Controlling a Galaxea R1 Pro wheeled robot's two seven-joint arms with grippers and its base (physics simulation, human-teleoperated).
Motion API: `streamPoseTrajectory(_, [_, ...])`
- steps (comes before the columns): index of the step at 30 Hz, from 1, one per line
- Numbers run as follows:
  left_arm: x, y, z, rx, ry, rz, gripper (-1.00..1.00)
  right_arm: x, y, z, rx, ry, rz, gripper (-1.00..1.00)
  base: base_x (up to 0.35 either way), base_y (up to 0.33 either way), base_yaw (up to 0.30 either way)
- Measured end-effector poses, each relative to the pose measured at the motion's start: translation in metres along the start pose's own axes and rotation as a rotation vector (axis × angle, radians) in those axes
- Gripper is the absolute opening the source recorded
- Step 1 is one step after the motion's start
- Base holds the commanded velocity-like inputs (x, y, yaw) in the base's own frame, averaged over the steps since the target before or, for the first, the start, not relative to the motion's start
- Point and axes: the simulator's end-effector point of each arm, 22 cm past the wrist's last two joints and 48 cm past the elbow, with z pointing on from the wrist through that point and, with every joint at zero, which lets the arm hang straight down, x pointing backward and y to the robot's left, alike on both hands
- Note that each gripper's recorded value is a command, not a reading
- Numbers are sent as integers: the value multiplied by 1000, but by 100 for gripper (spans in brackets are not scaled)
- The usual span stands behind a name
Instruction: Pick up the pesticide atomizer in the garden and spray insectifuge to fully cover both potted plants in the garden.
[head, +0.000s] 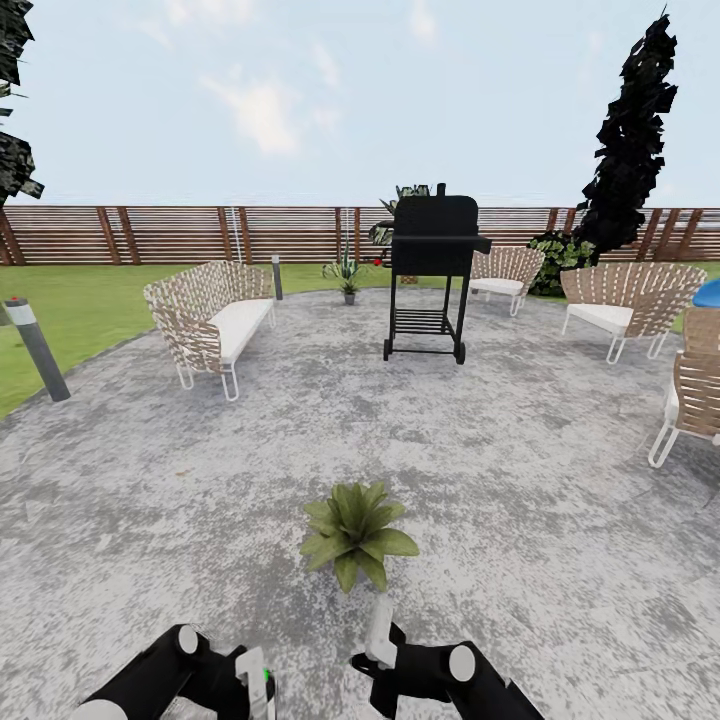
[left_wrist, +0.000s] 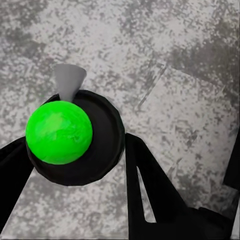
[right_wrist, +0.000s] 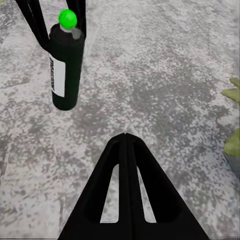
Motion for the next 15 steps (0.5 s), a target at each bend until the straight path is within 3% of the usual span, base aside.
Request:
streamPoseTrajectory(3, [16,7,-8,-14,22,-8,-100,13,-6,-8,8,21,-2,-100,0,0,0])
streamPoseTrajectory(4, [21,10,-11,-19,29,-11,-100,16,-7,-10,11,27,-2,100,0,0,0])
streamPoseTrajectory(11, [40,18,-22,-37,53,-22,-100,49,-23,-33,35,83,-7,100,0,0,0])
streamPoseTrajectory(15, [39,22,-22,-57,45,-31,-100,74,-41,-52,90,110,40,100,0,0,0])
